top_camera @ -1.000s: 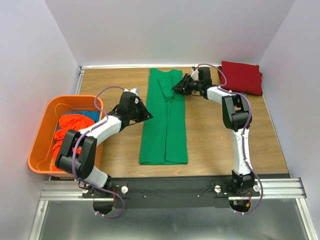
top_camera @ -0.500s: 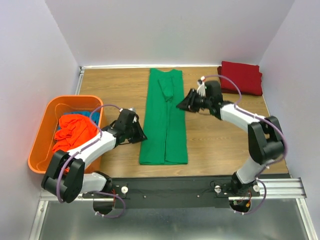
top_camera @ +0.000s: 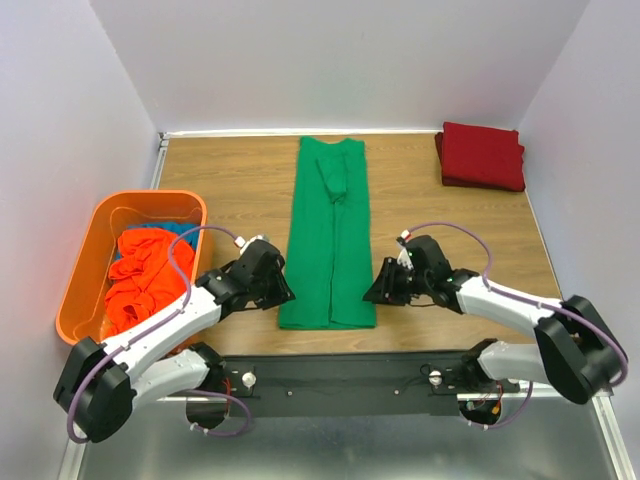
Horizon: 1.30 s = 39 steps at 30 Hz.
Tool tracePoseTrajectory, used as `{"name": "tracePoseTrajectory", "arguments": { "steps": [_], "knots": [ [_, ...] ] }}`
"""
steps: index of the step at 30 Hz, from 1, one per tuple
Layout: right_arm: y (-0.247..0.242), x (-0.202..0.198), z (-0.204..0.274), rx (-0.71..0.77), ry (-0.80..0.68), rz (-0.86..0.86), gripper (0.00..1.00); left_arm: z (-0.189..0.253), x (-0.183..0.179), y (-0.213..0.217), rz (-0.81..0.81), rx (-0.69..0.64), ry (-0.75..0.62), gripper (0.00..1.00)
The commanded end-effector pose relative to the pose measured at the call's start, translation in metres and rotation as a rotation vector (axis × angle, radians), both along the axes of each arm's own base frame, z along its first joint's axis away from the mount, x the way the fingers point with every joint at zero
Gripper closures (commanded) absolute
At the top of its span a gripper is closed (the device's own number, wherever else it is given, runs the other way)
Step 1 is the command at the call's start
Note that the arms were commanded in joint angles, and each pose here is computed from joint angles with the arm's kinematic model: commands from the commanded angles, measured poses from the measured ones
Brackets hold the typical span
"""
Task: Fold and stack the t-shirts
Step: Fold the tshirt
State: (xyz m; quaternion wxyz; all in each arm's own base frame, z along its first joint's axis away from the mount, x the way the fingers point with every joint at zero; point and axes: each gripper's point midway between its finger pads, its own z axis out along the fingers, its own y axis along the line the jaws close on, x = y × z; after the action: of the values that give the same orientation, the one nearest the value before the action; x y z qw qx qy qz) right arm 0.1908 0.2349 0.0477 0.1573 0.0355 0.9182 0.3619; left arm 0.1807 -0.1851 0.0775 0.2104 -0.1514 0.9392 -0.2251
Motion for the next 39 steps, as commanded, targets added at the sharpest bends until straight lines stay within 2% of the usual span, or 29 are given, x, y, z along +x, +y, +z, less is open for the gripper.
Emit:
{"name": "tracePoseTrajectory", "arguments": {
  "steps": [1, 8, 30, 33, 35, 38, 39],
  "knots": [
    [-0.019, -0.021, -0.013, -0.052, 0.027, -0.055, 0.56, -0.021, -0.018, 0.015, 0.055, 0.097, 0.055, 0.60],
    [-0.029, -0.043, -0.028, -0.070, 0.080, -0.048, 0.56, -0.041, -0.029, 0.017, 0.043, 0.176, 0.081, 0.57],
    [-0.017, -0.059, -0.045, -0.100, 0.131, -0.001, 0.58, -0.056, -0.033, 0.016, 0.063, 0.191, 0.083, 0.57],
    [-0.021, -0.062, -0.051, -0.125, 0.141, -0.002, 0.70, -0.054, -0.033, 0.012, 0.050, 0.164, 0.073, 0.57],
    [-0.024, -0.063, -0.055, -0.140, 0.145, -0.007, 0.82, -0.048, -0.029, 0.004, 0.026, 0.136, 0.049, 0.57],
    [-0.033, -0.064, -0.061, -0.183, 0.150, -0.031, 0.94, -0.034, -0.022, -0.008, -0.003, 0.088, 0.007, 0.57],
    [-0.037, -0.063, -0.062, -0.200, 0.148, -0.041, 0.94, -0.030, -0.020, -0.010, -0.005, 0.080, -0.006, 0.56]
  ]
}}
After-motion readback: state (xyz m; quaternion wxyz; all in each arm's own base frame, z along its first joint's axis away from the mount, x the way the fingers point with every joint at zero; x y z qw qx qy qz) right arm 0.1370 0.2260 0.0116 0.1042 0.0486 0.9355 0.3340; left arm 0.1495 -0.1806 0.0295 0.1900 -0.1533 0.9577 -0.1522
